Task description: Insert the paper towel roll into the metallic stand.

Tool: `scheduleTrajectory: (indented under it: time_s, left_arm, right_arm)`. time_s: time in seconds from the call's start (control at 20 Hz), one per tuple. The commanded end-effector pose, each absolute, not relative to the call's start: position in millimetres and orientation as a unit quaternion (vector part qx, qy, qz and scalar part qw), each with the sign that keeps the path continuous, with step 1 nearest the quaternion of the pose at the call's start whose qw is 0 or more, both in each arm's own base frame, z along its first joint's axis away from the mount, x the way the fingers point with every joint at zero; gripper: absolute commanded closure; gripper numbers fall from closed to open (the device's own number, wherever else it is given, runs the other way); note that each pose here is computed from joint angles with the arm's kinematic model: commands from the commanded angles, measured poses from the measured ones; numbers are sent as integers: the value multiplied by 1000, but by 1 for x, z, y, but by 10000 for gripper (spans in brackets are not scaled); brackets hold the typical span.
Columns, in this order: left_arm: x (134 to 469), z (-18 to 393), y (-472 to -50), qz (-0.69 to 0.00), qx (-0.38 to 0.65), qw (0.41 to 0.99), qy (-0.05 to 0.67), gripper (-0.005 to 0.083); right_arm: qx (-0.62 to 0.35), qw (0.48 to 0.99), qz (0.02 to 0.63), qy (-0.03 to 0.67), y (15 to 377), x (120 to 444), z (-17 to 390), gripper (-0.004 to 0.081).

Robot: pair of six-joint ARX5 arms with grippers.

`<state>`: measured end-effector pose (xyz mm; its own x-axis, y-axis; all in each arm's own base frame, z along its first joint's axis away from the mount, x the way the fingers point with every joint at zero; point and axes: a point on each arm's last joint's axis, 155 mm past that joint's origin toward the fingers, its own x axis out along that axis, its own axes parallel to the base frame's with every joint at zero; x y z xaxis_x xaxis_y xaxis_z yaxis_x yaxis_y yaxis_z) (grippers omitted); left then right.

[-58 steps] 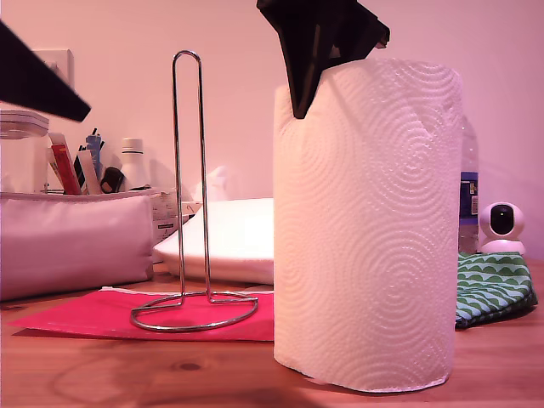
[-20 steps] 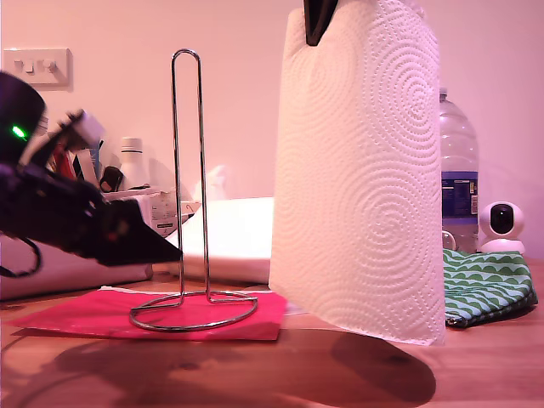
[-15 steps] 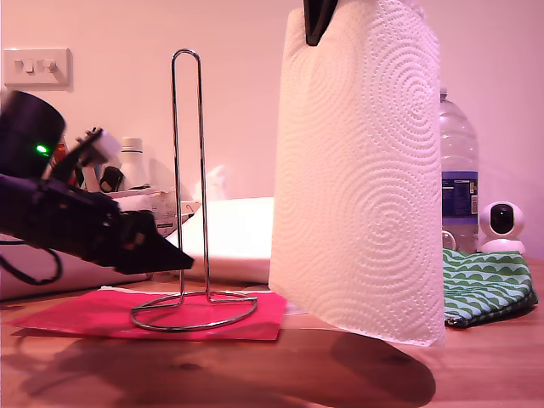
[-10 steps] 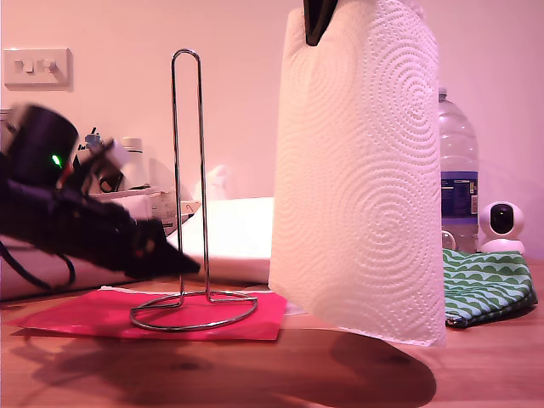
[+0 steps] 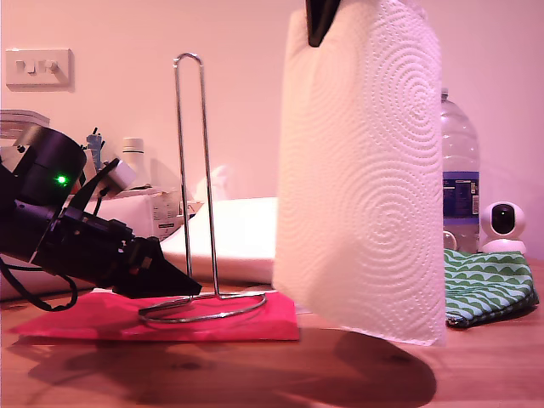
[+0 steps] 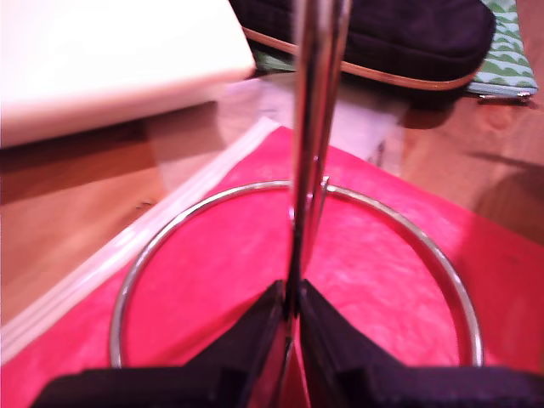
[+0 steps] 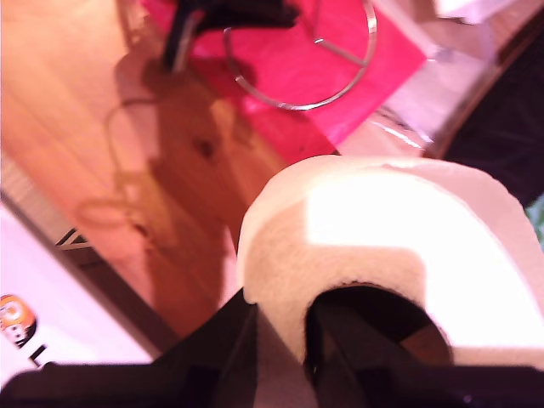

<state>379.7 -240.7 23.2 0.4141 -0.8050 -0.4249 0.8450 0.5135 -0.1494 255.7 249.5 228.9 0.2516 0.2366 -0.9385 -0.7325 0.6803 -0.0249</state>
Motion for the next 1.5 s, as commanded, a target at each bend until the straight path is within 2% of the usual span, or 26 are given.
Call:
scheduleTrajectory:
  time_s: [0.0,0.2,0.55,0.9,1.05,1.45]
  left_arm:
    - [362,18,-250,-509,38,823,248,794]
    - [338,2,-260,-529,48,797,288,794]
    - [318,10,-268,-541,96,782,294,794]
    - [286,-10,-279,-557,138,750,328,794]
    - [279,-16,-283,-557,162,744,332,794]
    - [263,-29,-286,-555,194,727,355,794]
  right_arm:
    - [-238,758,321,516,248,257,232,783]
    - [-235,760,317,517,246,259,232,783]
    - [-236,763,309,517,242,263,232,783]
    - [-230,774,294,512,232,269,238,783]
    - [-213,789,291,498,230,269,252,783]
    - [-166,842,301,415,224,263,325,783]
